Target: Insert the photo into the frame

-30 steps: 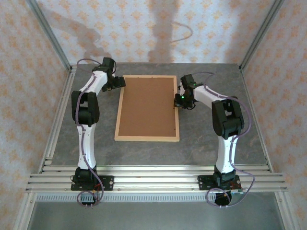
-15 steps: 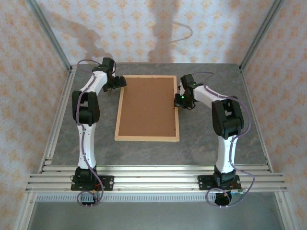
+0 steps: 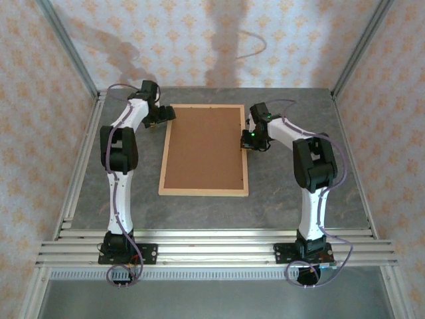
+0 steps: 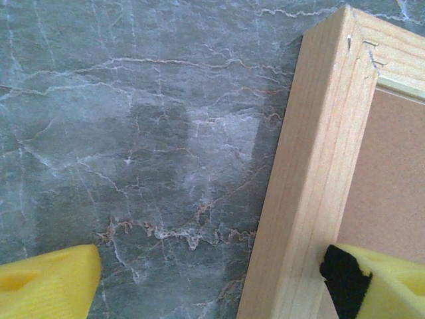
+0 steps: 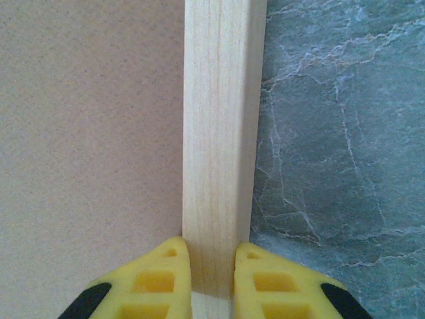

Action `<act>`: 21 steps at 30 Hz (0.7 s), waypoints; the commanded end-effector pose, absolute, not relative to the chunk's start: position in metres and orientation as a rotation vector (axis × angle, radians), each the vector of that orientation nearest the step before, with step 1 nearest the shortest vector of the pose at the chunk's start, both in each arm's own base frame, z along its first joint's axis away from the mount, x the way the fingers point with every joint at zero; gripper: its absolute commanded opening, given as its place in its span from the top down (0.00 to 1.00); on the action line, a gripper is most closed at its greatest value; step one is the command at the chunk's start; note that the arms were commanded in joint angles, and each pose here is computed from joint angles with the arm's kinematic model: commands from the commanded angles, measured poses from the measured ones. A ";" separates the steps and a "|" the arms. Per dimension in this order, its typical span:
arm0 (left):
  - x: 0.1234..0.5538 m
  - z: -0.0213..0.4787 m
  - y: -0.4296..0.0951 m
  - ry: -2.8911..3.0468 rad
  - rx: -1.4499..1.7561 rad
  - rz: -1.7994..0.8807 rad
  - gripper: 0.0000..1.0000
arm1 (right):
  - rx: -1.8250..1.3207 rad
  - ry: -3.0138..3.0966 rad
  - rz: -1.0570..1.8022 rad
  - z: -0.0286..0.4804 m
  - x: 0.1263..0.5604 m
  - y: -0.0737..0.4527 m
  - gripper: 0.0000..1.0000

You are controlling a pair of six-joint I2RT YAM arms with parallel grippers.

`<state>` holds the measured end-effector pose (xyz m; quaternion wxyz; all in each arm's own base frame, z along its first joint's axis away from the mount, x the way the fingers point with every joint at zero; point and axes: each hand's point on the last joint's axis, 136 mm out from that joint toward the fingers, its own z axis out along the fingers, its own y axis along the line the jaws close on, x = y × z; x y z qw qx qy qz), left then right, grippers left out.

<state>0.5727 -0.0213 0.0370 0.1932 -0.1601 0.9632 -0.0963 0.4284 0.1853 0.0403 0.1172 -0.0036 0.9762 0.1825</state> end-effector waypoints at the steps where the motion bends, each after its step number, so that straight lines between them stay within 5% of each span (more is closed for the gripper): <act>1: 0.532 -0.016 -0.041 2.922 -0.391 -0.224 0.10 | -0.073 2.964 0.524 0.012 0.409 0.194 0.85; 6: 0.519 -0.022 -0.050 2.990 -0.376 -0.171 0.12 | -0.083 2.956 0.535 0.015 0.412 0.197 0.85; 9: 0.513 -0.023 -0.058 3.019 -0.352 -0.164 0.22 | -0.085 2.950 0.541 0.017 0.413 0.198 0.85; 21: 0.491 -0.049 -0.084 3.128 -0.262 -0.111 0.20 | -0.085 2.934 0.573 0.022 0.416 0.202 0.85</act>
